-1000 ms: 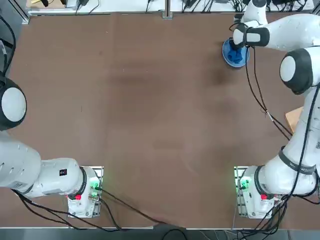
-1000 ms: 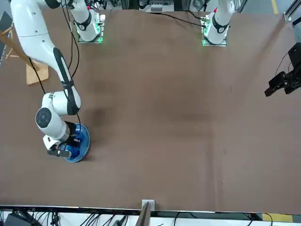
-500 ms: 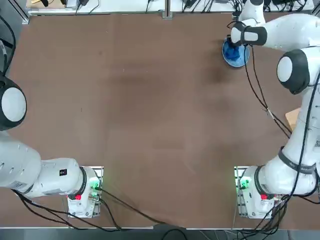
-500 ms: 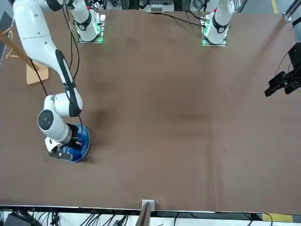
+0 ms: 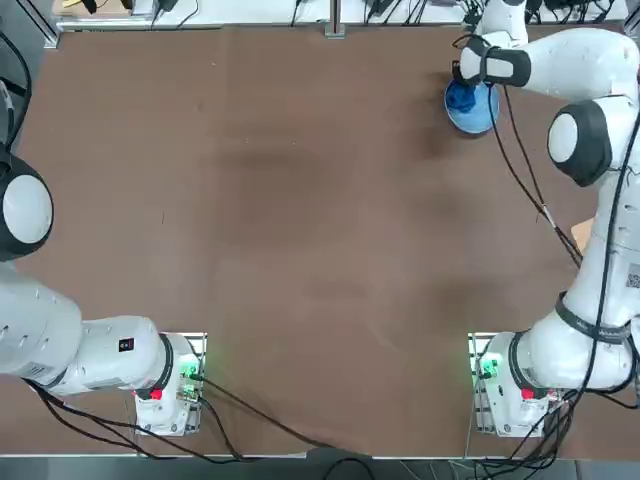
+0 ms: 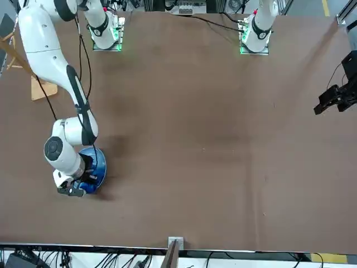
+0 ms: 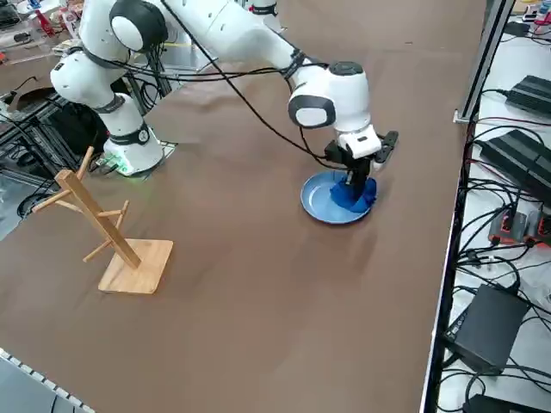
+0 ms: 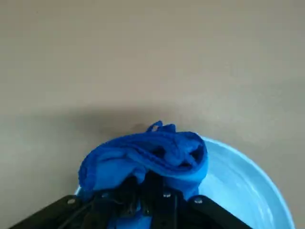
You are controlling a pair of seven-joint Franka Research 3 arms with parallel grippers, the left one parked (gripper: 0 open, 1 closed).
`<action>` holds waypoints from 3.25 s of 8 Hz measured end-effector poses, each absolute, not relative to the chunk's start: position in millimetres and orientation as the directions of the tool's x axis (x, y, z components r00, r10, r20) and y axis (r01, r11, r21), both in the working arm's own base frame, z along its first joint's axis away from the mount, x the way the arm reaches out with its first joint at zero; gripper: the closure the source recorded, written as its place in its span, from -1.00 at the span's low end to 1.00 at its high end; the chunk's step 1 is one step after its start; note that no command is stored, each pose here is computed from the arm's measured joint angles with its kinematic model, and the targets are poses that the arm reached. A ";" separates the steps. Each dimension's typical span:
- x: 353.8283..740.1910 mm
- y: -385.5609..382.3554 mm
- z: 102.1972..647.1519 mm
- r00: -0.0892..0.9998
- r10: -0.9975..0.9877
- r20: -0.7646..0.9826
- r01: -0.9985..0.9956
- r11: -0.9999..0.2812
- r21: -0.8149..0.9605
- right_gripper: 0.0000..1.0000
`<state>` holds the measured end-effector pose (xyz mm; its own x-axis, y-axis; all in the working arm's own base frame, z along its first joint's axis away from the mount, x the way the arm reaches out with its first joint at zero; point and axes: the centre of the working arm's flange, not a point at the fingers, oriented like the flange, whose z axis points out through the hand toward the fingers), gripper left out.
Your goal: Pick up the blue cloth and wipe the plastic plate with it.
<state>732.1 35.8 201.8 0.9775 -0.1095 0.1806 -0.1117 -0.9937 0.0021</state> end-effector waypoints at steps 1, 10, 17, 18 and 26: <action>733.2 23.7 201.0 0.977 -0.110 0.181 -0.111 -0.994 -0.005 0.88; 695.4 17.8 201.2 0.991 -0.086 0.102 -0.086 -0.996 0.002 0.88; 707.4 47.6 204.6 0.989 -0.121 0.087 -0.122 -0.993 0.003 0.88; 716.4 40.0 204.6 0.988 -0.115 0.101 -0.115 -0.993 -0.001 0.88; 706.0 -24.3 203.3 0.996 -0.083 0.037 -0.083 -0.997 0.000 0.88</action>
<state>706.0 -24.3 203.3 0.9958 -0.0831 0.0370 -0.0832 -0.9965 0.0002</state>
